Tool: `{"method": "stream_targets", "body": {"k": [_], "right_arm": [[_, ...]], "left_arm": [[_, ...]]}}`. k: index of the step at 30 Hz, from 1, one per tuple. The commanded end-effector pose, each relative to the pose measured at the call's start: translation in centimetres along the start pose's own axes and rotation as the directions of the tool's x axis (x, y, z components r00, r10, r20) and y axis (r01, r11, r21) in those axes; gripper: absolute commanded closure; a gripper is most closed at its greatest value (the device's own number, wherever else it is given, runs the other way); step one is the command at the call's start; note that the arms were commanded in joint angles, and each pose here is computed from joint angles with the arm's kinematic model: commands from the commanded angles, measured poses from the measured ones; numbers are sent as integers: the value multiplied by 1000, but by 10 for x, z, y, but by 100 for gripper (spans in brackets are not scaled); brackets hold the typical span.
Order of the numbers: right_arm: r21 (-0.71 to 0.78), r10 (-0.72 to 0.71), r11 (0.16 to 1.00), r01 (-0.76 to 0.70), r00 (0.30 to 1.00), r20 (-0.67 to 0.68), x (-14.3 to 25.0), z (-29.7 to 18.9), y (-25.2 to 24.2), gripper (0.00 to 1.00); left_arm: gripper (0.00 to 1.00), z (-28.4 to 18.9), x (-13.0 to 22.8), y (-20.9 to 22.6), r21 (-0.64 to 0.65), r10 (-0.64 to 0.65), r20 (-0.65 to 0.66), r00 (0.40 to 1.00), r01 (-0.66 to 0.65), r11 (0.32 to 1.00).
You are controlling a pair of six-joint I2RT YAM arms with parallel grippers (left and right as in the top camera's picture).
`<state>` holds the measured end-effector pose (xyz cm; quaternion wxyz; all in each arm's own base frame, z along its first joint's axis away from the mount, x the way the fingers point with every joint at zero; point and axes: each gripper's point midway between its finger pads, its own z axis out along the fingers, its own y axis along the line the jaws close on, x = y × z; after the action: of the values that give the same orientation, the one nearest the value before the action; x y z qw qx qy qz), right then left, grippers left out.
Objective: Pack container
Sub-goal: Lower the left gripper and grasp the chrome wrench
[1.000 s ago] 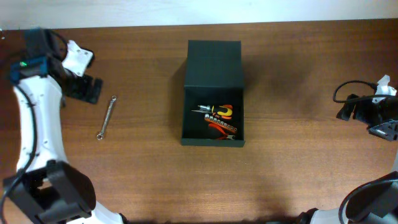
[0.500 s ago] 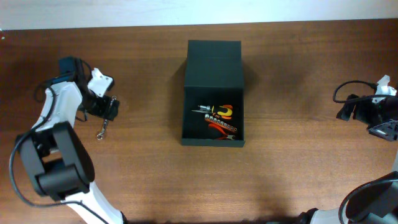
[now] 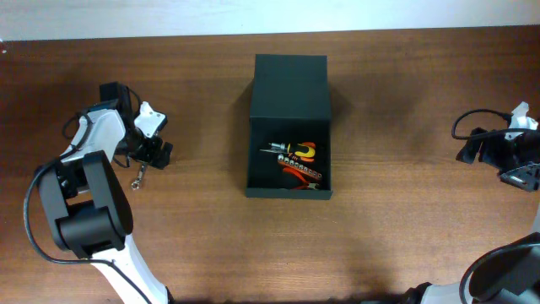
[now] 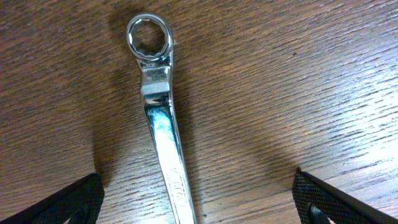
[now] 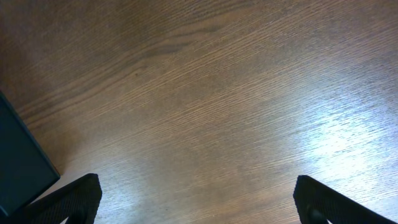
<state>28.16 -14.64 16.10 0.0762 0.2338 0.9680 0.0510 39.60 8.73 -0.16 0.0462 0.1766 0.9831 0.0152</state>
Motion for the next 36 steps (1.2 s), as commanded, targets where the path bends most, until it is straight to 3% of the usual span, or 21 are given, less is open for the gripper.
{"method": "stream_targets", "body": {"k": [1,15,18,19,23,27,33,36], "right_arm": [[-10,3,1000,-3,1000,4,2,-3,3,1],[-10,3,1000,-3,1000,4,2,-3,3,1],[-10,3,1000,-3,1000,4,2,-3,3,1],[-10,3,1000,-3,1000,3,2,-3,3,1],[-10,3,1000,-3,1000,0,3,-3,3,1],[-11,4,1000,-4,1000,-4,4,-3,3,1],[-11,4,1000,-4,1000,-4,4,-3,3,1],[-10,4,1000,-4,1000,-3,4,-3,3,1]], "left_arm": [[1,18,15,6,-50,-16,-90,996,12,999],[0,18,13,-2,-9,-19,-78,997,19,1000],[10,18,13,-2,-9,-19,-78,997,19,1000],[20,18,13,-3,-8,-19,-80,997,19,1000],[41,18,14,-3,-5,-19,-84,996,19,1000],[56,18,16,-4,-1,-19,-90,996,19,1000],[69,18,16,-4,-1,-19,-90,996,19,1000],[84,18,16,-5,2,-19,-94,995,19,1000]]}}
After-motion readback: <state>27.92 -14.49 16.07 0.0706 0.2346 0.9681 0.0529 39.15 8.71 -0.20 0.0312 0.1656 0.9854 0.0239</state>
